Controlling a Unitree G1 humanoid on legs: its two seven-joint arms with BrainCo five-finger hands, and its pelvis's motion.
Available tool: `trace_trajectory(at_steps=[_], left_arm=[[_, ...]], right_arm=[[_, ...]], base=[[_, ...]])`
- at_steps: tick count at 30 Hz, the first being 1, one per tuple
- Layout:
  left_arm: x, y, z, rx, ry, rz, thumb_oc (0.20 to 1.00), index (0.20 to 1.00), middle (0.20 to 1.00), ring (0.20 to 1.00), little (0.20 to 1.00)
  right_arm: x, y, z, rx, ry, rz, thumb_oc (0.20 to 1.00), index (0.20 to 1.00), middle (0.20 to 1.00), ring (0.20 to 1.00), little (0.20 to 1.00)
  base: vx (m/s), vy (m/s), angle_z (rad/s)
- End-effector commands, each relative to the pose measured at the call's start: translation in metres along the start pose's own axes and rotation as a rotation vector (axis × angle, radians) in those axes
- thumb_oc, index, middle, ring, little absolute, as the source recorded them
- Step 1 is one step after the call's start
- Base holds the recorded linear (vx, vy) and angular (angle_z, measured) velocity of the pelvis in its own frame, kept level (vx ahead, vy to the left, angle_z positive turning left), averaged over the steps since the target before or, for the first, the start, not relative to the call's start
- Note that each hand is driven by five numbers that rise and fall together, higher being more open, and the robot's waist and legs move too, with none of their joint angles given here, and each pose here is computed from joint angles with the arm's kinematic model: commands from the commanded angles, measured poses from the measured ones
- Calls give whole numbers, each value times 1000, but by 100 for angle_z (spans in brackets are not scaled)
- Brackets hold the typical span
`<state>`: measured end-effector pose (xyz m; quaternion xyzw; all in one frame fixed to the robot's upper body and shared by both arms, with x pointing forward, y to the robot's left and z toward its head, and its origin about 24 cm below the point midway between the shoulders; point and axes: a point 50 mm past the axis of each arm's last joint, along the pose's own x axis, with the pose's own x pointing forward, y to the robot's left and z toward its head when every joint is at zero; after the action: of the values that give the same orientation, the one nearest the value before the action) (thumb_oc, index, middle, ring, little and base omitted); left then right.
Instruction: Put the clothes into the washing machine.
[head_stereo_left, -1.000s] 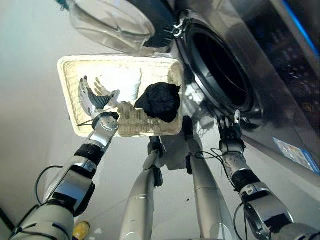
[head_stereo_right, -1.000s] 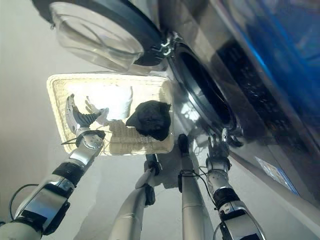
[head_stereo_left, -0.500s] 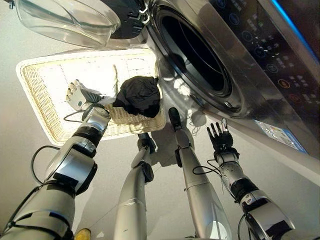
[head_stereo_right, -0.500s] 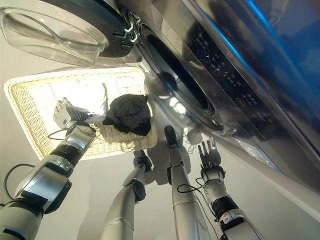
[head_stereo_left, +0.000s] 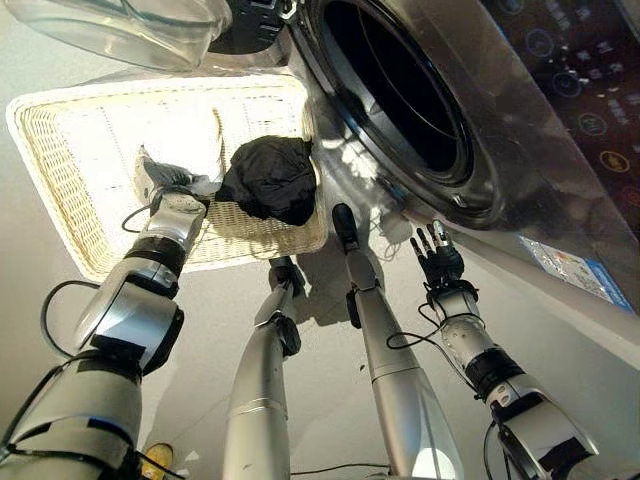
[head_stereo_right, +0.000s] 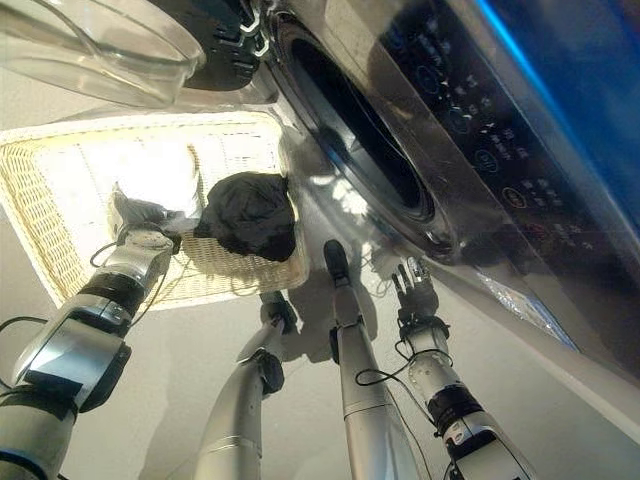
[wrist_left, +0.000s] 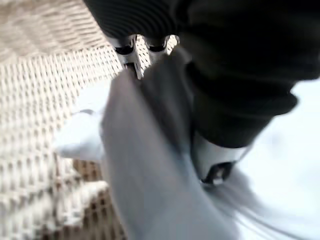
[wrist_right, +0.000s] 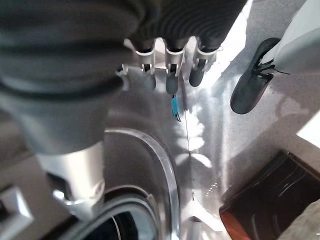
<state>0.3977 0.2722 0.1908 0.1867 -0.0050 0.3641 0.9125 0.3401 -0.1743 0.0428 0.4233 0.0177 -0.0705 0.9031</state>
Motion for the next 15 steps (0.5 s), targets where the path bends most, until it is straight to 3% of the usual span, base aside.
trace_trajectory(at_steps=[1, 6, 15], left_arm=[[-9, -8, 52, -236, -223, -45, 200, 200, 200, 200, 200], [-13, -6, 55, -224, -280, 35, 200, 200, 200, 200, 200], [-14, 8, 14, -147, -204, 211, 200, 200, 200, 200, 200]], right_arm=[[-9, 6, -17, -37, 24, 41, 1000, 1000, 1000, 1000, 1000], [-10, 10, -23, -67, 36, 54, 1000, 1000, 1000, 1000, 1000], [-11, 17, -29, -152, 41, 82, 1000, 1000, 1000, 1000, 1000]], base=[[-75, -120, 13], [-72, -120, 15], [-95, -116, 20]])
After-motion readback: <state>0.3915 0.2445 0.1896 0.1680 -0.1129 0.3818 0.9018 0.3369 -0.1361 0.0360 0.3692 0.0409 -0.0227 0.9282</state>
